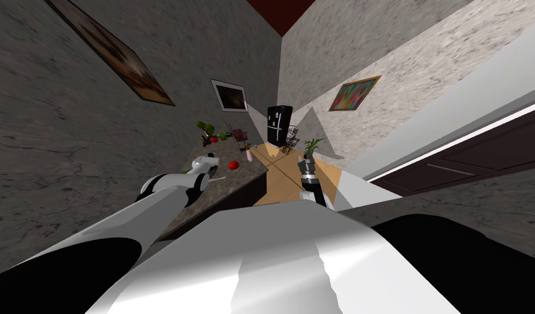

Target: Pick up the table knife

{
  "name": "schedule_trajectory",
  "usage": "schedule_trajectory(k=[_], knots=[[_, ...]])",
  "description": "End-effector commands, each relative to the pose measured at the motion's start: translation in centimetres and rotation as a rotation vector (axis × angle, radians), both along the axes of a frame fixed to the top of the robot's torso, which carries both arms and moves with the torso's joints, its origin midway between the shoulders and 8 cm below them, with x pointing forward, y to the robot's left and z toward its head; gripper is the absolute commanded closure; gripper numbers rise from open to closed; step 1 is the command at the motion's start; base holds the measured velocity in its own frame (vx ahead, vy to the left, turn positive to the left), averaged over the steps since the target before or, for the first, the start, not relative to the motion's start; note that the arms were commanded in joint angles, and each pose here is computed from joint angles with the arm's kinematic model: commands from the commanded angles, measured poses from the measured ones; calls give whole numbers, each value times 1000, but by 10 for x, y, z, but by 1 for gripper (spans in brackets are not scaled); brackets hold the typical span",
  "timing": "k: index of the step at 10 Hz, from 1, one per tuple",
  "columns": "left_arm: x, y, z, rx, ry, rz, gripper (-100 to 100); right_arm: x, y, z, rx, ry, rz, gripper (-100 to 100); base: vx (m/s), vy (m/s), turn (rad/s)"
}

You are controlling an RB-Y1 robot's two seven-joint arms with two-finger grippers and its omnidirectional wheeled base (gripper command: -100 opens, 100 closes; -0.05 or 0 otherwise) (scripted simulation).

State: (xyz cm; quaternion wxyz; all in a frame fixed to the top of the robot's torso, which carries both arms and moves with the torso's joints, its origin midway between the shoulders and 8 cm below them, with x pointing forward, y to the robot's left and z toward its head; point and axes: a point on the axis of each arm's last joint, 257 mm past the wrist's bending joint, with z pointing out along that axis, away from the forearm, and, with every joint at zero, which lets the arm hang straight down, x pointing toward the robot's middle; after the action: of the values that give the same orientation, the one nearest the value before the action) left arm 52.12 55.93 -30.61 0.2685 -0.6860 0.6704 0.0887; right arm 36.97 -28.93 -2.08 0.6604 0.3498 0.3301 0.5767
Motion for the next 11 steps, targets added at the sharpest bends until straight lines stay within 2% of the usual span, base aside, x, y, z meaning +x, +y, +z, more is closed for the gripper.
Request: schedule_trajectory(k=[1, 2, 3, 4, 5, 6, 7, 8, 11], knots=[[-4, 1, -2, -3, 11, 7, -100, 0, 0, 0, 0, 0, 0, 0, 0, 0, 0], [-21, 2, -8, -20, 63, 40, -100, 0, 0, 0, 0, 0, 0, 0, 11, -7, -40], [-21, 2, -8, -20, 63, 40, -100, 0, 0, 0, 0, 0, 0, 0, 9, -5, -25], [-37, 3, -21, -34, 100, 60, -100, 0, 0, 0, 0, 0, 0, 0, 6, -1, -6], [-21, 2, -8, -20, 63, 40, -100, 0, 0, 0, 0, 0, 0, 0, 0, 0, 0], [-21, 2, -8, -20, 63, 40, -100, 0, 0, 0, 0, 0, 0, 0, 0, 0, 0], [-43, 2, -11, -44, 131, 87, -100, 0, 0, 0, 0, 0, 0, 0, 14, -4, -68], [-41, 3, -14, -42, 115, 80, -100, 0, 0, 0, 0, 0, 0, 0, 25, -4, -60], [-45, 2, -12, -45, 136, 90, -100, 0, 0, 0, 0, 0, 0, 0, 4, -3, 3]])
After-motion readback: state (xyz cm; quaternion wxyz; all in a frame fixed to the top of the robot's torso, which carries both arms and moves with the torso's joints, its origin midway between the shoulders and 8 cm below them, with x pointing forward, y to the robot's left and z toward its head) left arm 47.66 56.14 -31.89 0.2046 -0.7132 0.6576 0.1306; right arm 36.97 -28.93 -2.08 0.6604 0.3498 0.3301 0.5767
